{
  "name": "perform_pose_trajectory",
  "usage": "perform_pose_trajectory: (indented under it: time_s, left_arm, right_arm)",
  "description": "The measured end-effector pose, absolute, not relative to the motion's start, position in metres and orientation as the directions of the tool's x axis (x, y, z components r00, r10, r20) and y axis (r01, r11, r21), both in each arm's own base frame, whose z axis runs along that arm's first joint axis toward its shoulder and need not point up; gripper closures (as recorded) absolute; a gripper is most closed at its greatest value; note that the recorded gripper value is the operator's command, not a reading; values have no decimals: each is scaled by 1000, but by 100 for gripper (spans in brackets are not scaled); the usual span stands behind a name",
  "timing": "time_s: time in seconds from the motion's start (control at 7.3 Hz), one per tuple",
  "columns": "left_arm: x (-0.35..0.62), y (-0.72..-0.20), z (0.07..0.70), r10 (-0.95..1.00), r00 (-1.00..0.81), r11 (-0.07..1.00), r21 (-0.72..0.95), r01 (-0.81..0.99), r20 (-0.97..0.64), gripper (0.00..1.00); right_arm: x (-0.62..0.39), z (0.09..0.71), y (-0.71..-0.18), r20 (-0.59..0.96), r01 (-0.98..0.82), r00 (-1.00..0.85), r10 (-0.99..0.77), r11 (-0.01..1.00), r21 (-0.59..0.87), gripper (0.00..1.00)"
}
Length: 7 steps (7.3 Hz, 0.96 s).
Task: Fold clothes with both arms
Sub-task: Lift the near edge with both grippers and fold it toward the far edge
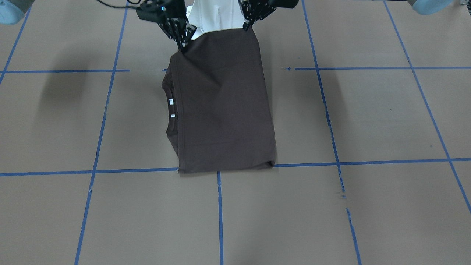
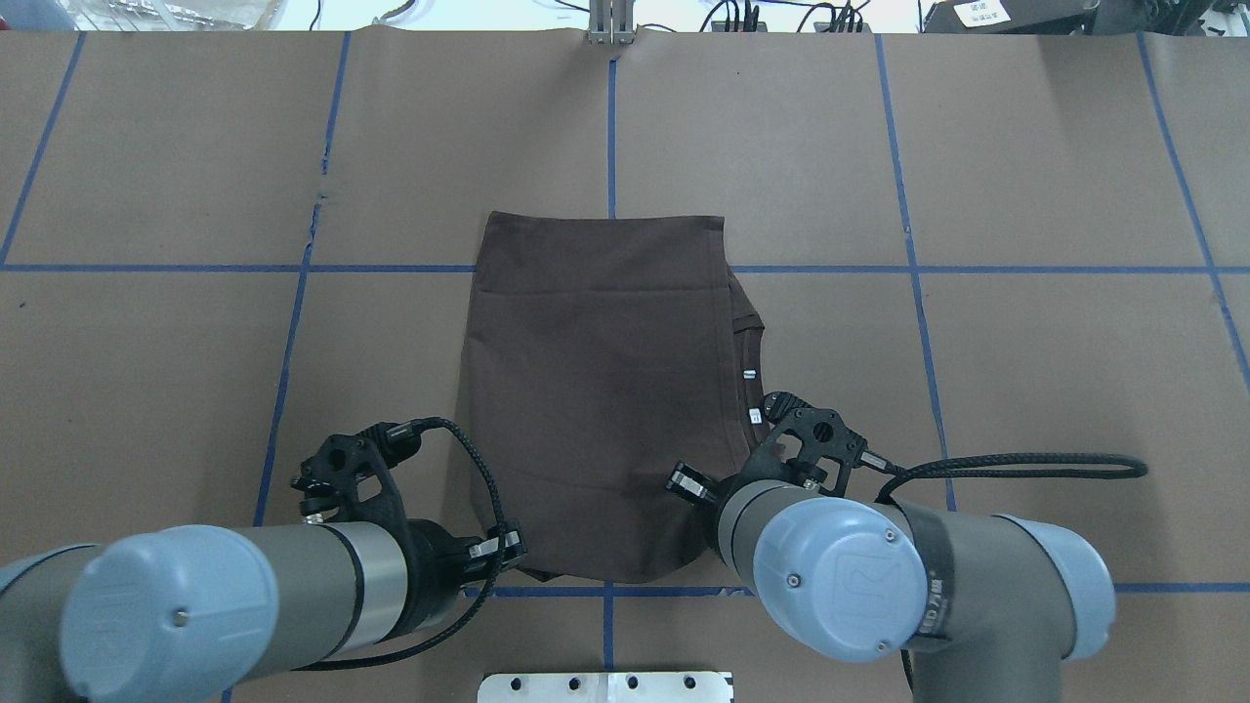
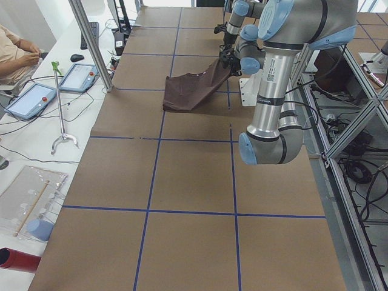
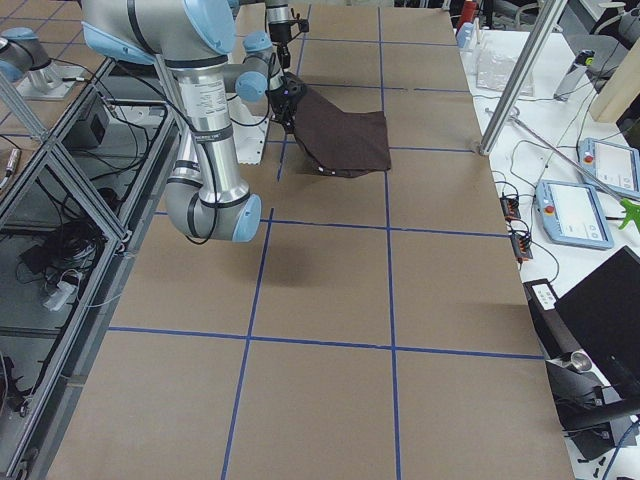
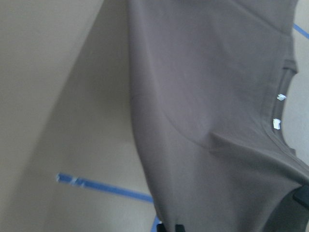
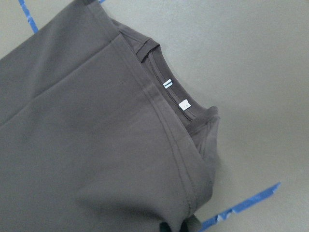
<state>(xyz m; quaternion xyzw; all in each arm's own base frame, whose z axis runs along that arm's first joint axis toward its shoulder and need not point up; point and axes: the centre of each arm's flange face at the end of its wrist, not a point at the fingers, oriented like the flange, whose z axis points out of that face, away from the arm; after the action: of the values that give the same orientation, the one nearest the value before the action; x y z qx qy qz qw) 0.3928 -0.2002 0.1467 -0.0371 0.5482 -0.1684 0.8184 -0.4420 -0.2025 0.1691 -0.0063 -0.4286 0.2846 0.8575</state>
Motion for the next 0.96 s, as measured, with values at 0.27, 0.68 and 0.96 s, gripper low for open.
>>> perform_pose_trajectory:
  time_s: [0.27, 0.68, 0.96]
  left_arm:
    - [394, -200, 149, -312, 381, 943, -235, 236, -870, 100]
    - [430, -244, 166, -252, 461, 951, -130, 279, -851, 100]
    - [449, -298, 181, -218, 493, 944, -55, 324, -842, 100]
  right_arm:
    - [-447, 173, -181, 699, -481, 518, 493, 844, -238, 100]
    - [-498, 205, -224, 704, -548, 514, 490, 819, -170, 100]
    - [-517, 215, -277, 713, -587, 510, 481, 801, -121, 100]
